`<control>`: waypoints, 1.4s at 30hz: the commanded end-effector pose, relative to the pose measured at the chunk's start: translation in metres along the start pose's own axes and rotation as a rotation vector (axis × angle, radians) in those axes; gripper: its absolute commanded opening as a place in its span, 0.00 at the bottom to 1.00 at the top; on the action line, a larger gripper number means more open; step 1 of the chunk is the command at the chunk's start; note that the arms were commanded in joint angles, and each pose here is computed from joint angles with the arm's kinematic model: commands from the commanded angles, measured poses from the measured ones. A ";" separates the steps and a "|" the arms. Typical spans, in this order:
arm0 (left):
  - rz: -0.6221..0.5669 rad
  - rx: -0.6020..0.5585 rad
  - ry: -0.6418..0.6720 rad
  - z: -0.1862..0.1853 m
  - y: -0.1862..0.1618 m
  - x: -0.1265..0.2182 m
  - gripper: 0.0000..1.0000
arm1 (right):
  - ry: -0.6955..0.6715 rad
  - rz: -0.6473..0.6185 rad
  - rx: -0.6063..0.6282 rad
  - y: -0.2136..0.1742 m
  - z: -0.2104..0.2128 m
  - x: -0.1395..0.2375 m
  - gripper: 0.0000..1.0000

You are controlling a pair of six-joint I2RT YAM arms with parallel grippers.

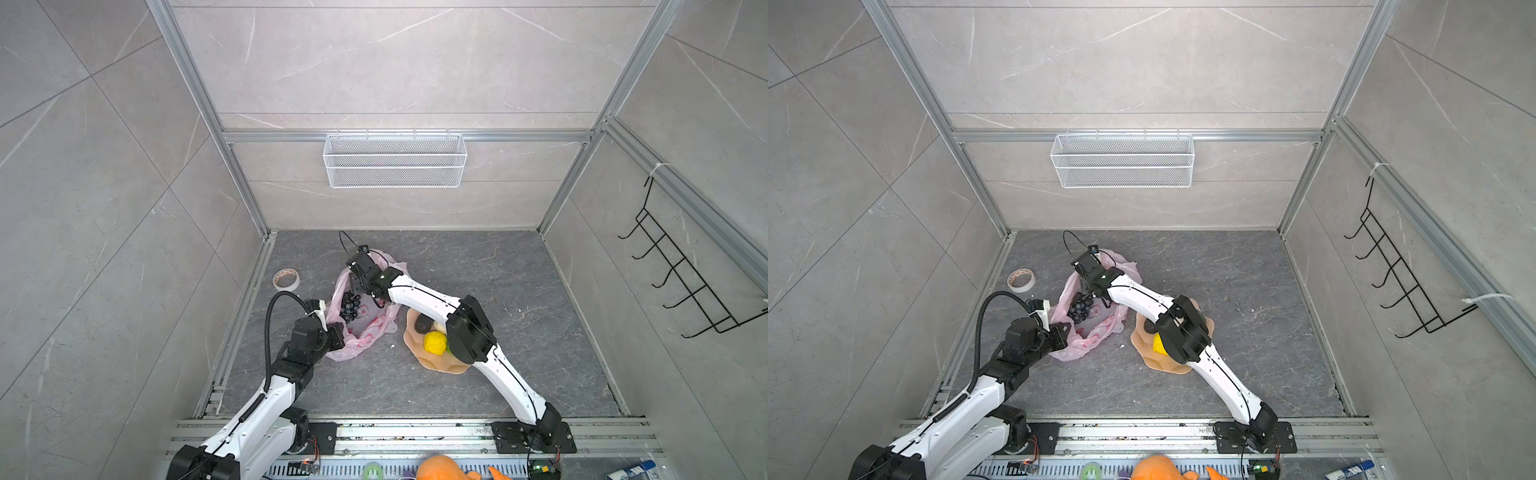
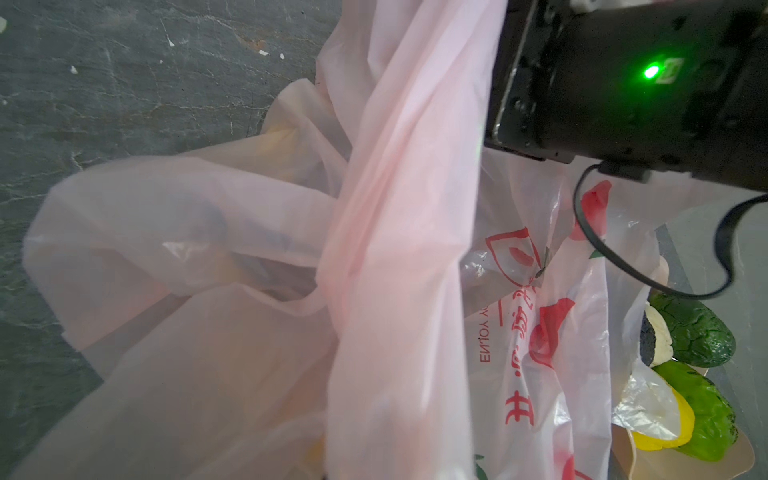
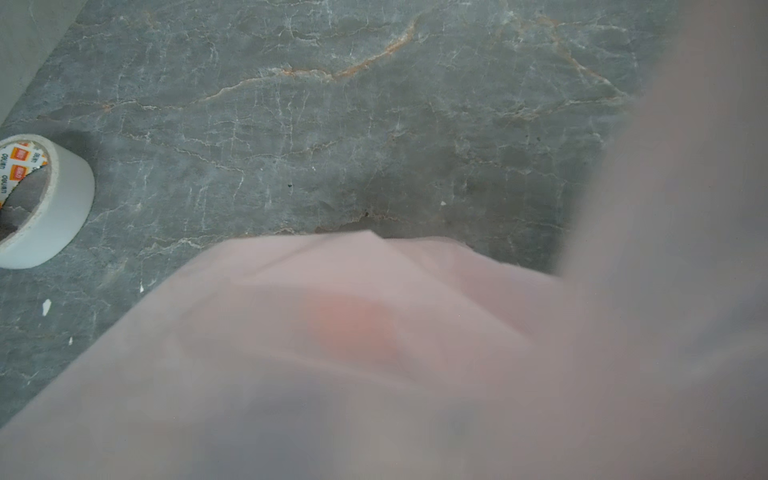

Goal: Take the fake fruits out of the plastic bag
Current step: 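Move the right gripper back into the bag above the orange persimmon, then lower the right gripper into the bag and close on the orange persimmon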

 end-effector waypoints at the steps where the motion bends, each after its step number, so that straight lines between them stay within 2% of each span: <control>1: -0.069 -0.033 -0.030 -0.007 0.016 0.006 0.00 | 0.001 -0.053 0.020 0.001 0.002 -0.014 0.68; 12: -0.117 -0.055 -0.143 -0.017 0.018 0.014 0.00 | 0.002 -0.057 -0.015 0.006 0.003 -0.044 0.75; 18: -0.157 -0.078 -0.231 -0.023 0.019 0.020 0.00 | 0.070 -0.038 -0.039 0.009 0.004 -0.051 0.72; 22: -0.169 -0.085 -0.243 -0.024 0.019 0.023 0.00 | 0.103 0.012 -0.057 0.004 0.003 -0.053 0.71; 26: -0.178 -0.086 -0.254 -0.024 0.016 0.027 0.00 | 0.109 0.048 -0.086 0.005 -0.006 -0.059 0.64; 33: -0.164 -0.069 -0.145 -0.016 0.013 0.025 0.00 | 0.116 0.053 -0.084 0.012 -0.010 -0.054 0.49; 42: -0.084 -0.047 -0.049 -0.008 0.013 0.009 0.00 | 0.146 0.026 -0.071 0.025 0.002 -0.018 0.45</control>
Point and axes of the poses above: each gripper's point midway between its finger pads, its own x axis back along the fingers, its own z axis along the line the jaws close on, y = z × x, the point moved 10 cm from there along x, back along the fingers, and after that the axes turned 9 degrees about -x, right-handed, at the moved point
